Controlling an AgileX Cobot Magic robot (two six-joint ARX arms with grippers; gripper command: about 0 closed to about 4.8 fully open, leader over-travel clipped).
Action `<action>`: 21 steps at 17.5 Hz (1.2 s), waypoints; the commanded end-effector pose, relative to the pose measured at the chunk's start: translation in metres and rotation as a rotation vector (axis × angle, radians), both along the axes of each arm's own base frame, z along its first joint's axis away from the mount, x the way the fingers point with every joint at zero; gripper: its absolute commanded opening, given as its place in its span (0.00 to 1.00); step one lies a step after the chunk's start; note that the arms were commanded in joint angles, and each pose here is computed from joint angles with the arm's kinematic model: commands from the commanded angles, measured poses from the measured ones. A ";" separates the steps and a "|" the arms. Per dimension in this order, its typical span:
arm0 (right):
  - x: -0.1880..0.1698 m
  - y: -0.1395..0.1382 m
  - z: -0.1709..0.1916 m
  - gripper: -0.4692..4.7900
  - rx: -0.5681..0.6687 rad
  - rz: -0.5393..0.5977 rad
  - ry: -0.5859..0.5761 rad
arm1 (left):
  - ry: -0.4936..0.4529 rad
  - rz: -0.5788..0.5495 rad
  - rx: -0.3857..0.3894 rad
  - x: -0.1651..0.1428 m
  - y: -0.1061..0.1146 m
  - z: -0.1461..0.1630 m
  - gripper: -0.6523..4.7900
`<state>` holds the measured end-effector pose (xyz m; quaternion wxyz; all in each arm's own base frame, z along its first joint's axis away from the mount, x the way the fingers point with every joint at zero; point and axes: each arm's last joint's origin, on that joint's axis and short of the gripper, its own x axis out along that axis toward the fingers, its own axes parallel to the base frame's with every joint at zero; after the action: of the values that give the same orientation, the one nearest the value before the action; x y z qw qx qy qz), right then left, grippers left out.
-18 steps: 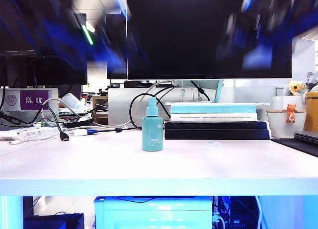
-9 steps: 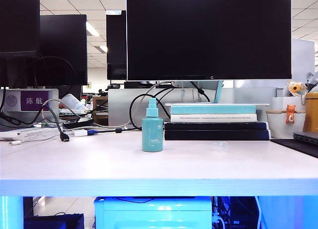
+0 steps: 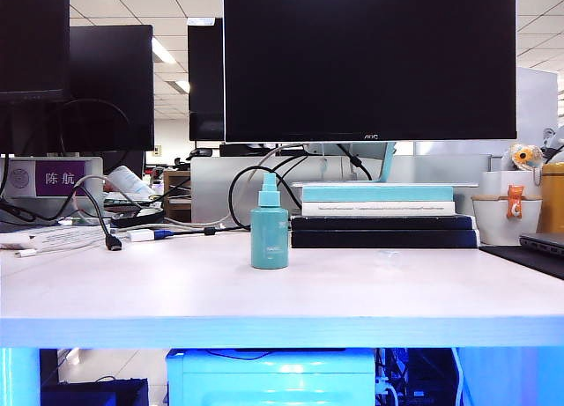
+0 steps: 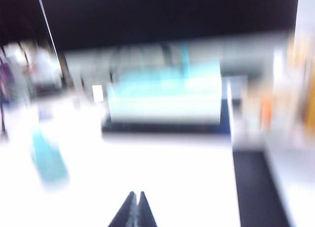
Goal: Pick up the sprayer with the left hand and remove the lid with the right hand then place it on the table.
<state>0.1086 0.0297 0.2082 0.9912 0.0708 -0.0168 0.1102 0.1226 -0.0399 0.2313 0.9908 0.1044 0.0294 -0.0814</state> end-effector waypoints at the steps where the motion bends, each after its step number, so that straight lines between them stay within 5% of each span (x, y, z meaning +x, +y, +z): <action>1: -0.001 -0.001 -0.035 0.08 0.045 -0.020 0.066 | 0.056 -0.126 -0.046 -0.001 -0.004 -0.017 0.22; 6: -0.004 -0.004 -0.035 0.08 -0.050 -0.100 -0.010 | -0.135 -0.154 -0.120 -0.006 -0.002 -0.037 0.11; 9: -0.004 -0.004 -0.035 0.08 -0.057 -0.093 -0.013 | -0.084 -0.143 -0.100 -0.008 -0.001 -0.060 0.11; 21: -0.004 -0.004 -0.042 0.08 -0.065 -0.092 0.053 | -0.022 -0.131 -0.114 -0.008 -0.001 -0.066 0.11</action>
<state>0.1043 0.0256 0.1663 0.9972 0.0381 0.0149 0.0625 0.1146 -0.0411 0.1640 0.9874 0.0533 0.0121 -0.1482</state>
